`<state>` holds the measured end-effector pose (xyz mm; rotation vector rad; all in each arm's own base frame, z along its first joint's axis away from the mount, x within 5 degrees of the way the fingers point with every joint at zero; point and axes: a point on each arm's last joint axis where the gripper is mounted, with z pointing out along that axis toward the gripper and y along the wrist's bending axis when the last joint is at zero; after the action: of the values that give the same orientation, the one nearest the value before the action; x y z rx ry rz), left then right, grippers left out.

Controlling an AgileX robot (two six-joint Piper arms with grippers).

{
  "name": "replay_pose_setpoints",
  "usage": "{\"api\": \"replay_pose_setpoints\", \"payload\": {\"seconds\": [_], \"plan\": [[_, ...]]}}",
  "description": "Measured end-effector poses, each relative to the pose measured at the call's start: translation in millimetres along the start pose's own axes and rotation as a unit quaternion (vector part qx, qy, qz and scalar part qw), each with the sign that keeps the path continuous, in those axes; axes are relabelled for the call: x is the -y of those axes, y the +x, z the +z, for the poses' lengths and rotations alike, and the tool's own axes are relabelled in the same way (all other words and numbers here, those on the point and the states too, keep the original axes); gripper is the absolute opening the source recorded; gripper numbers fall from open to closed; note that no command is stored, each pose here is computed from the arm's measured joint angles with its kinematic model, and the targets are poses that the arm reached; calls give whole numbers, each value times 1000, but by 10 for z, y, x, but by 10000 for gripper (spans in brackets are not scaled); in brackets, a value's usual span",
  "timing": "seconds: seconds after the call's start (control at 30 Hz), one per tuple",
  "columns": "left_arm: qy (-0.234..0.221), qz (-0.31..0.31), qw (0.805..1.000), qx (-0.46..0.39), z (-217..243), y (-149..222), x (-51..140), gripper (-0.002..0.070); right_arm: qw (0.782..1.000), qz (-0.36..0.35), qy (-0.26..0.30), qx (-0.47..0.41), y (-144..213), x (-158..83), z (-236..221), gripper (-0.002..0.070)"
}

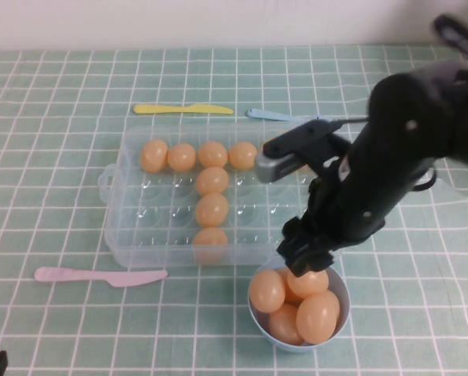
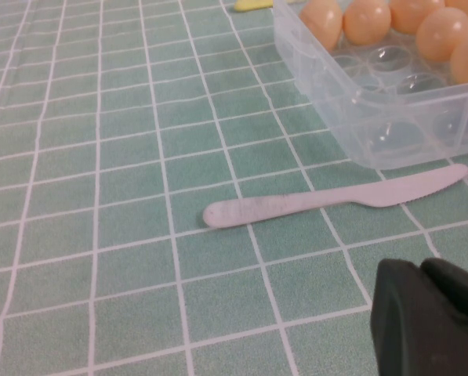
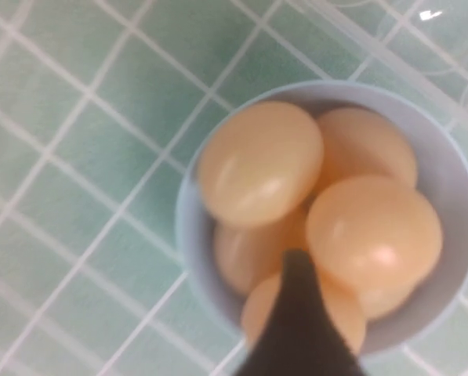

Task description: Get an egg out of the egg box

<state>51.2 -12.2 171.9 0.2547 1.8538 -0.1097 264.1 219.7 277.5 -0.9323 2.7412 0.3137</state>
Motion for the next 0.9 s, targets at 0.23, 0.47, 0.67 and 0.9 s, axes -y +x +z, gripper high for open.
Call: {"api": "replay_pose_setpoints", "payload": {"seconds": [0.23, 0.47, 0.67, 0.9], "plan": [[0, 0, 1000, 0, 0, 0, 0, -4, 999, 7, -43, -5, 223, -133, -472, 165], [0, 0, 1000, 0, 0, 0, 0, -4, 996, 19, -87, 4, 424, -231, -676, -2], [0, 0, 1000, 0, 0, 0, 0, -4, 997, 13, -72, 10, 825, -210, -787, -11], [0, 0, 1000, 0, 0, 0, 0, -4, 999, 2, -41, 17, 1253, -158, -887, -15]]}}
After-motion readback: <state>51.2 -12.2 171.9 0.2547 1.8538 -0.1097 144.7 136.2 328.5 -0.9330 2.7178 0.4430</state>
